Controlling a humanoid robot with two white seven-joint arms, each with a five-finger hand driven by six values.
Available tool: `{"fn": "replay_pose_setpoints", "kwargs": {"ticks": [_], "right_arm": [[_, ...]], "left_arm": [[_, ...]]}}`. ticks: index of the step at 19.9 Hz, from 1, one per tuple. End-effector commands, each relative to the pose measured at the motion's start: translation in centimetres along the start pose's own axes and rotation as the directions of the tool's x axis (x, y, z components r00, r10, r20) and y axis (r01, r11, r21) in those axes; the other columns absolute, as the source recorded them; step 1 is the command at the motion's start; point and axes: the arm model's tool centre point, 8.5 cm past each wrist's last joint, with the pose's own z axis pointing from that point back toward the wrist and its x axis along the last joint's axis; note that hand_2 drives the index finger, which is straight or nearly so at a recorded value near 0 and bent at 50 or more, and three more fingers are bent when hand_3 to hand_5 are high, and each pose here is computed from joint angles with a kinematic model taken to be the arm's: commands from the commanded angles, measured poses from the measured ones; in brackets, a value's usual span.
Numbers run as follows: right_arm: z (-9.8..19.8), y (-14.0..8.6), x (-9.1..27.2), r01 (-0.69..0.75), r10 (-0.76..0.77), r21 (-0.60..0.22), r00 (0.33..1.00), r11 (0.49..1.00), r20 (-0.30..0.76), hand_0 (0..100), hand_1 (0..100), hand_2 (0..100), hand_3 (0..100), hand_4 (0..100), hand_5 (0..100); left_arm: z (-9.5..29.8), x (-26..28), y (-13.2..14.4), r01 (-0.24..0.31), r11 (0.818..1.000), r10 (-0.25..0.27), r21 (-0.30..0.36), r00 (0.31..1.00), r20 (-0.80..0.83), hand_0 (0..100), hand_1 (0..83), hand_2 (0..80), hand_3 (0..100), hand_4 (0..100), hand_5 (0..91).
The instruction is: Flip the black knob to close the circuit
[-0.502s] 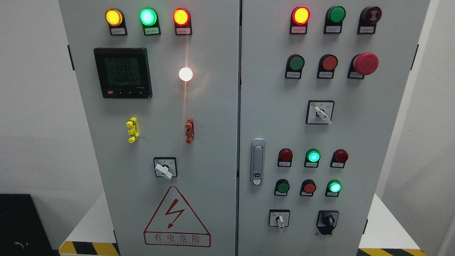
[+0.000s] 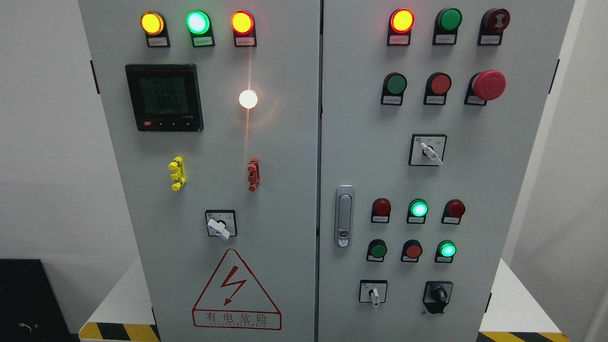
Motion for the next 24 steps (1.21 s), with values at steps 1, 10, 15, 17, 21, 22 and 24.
{"fn": "replay_pose_setpoints", "kwargs": {"ticks": [1, 10, 15, 17, 21, 22, 24], "right_arm": [[-0.2, 0.1, 1.3, -0.042, 0.042, -0.015, 0.999, 0.999, 0.025, 0, 5, 0, 0, 0, 0], [0.2, -0.7, 8.8, -0.258, 0.272, -0.127, 0.956, 0.958, 0.113, 0, 5, 0, 0, 0, 0], [1.9, -3.7, 12.8, -0.427, 0.47, -0.278, 0.876, 0.861, 0.111, 0, 5, 3, 9, 1, 0], [2.7, -4.5, 14.8, -0.467, 0.53, -0.334, 0.839, 0.819, 0.125, 0, 5, 6, 13, 5, 0], [5.1, -4.8, 19.6, -0.477, 0.602, -0.439, 0.772, 0.761, 0.204, 0, 4, 12, 21, 15, 0], [5.8, -4.9, 20.8, -0.487, 0.629, -0.469, 0.747, 0.737, 0.213, 0, 4, 13, 22, 17, 0], [7.2, -5.0, 22.9, -0.497, 0.676, -0.524, 0.701, 0.691, 0.227, 0, 5, 18, 28, 25, 6]], "left_arm": [[0.0, -0.4, 0.0, 0.0, 1.0, 0.0, 0.0, 1.0, -0.006, 12, 55.6, 0.0, 0, 0, 0.0], [0.0, -0.4, 0.0, 0.0, 1.0, 0.0, 0.0, 1.0, -0.006, 12, 55.6, 0.0, 0, 0, 0.0], [0.0, -0.4, 0.0, 0.0, 1.0, 0.0, 0.0, 1.0, -0.006, 12, 55.6, 0.0, 0, 0, 0.0], [0.0, -0.4, 0.0, 0.0, 1.0, 0.0, 0.0, 1.0, -0.006, 12, 55.6, 0.0, 0, 0, 0.0], [0.0, -0.4, 0.0, 0.0, 1.0, 0.0, 0.0, 1.0, -0.006, 12, 55.6, 0.0, 0, 0, 0.0], [0.0, -0.4, 0.0, 0.0, 1.0, 0.0, 0.0, 1.0, -0.006, 12, 55.6, 0.0, 0, 0, 0.0], [0.0, -0.4, 0.0, 0.0, 1.0, 0.0, 0.0, 1.0, -0.006, 12, 55.6, 0.0, 0, 0, 0.0]]}}
